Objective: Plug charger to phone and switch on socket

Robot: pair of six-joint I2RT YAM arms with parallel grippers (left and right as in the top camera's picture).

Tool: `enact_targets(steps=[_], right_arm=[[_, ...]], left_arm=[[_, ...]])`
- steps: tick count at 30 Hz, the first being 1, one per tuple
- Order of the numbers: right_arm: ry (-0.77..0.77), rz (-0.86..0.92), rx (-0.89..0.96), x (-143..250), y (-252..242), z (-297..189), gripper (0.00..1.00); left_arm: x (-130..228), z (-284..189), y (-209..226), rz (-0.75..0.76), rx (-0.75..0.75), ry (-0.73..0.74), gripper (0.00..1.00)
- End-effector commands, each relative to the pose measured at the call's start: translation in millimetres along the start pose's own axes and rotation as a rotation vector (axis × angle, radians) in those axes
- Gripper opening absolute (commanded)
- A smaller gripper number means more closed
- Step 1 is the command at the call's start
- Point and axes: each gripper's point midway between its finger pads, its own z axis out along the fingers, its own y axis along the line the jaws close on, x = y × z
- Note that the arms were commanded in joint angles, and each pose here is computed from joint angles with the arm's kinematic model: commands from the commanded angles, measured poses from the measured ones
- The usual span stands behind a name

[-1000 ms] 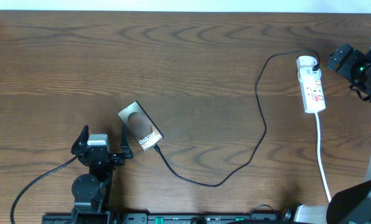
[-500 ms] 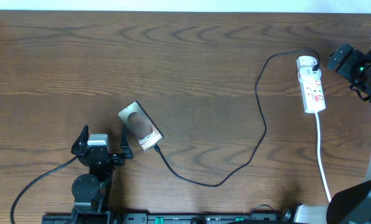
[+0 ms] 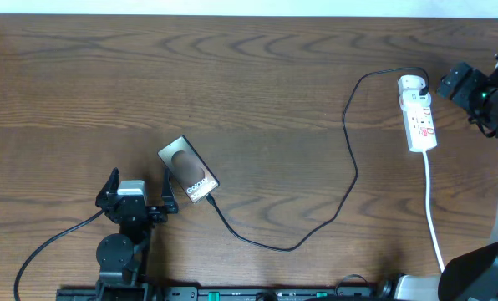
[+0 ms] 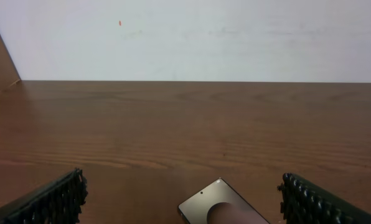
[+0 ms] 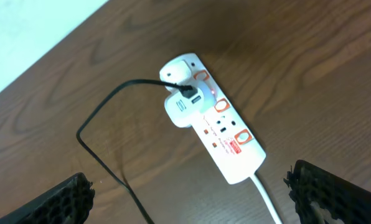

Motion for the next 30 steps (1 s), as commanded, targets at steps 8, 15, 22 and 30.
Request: enact_targets(steps=[8, 15, 22, 30], right_arm=[[-0.321, -0.112, -0.115, -33, 52, -63, 0.99], [-0.739, -0.539, -0.338, 2, 137, -108, 0.99], [-0.812, -0.598, -0.43, 87, 119, -93, 0.99], [-0.964, -0.585, -0.469, 168, 67, -76, 0.99]], left_arm=[[17, 0, 2, 0.019, -0.01, 0.056, 0.98], [17, 0, 2, 0.02, -0.01, 0.056, 0.98], [17, 0, 2, 0.019, -0.01, 0.056, 0.98], [17, 0, 2, 0.02, -0.01, 0.056, 0.98]])
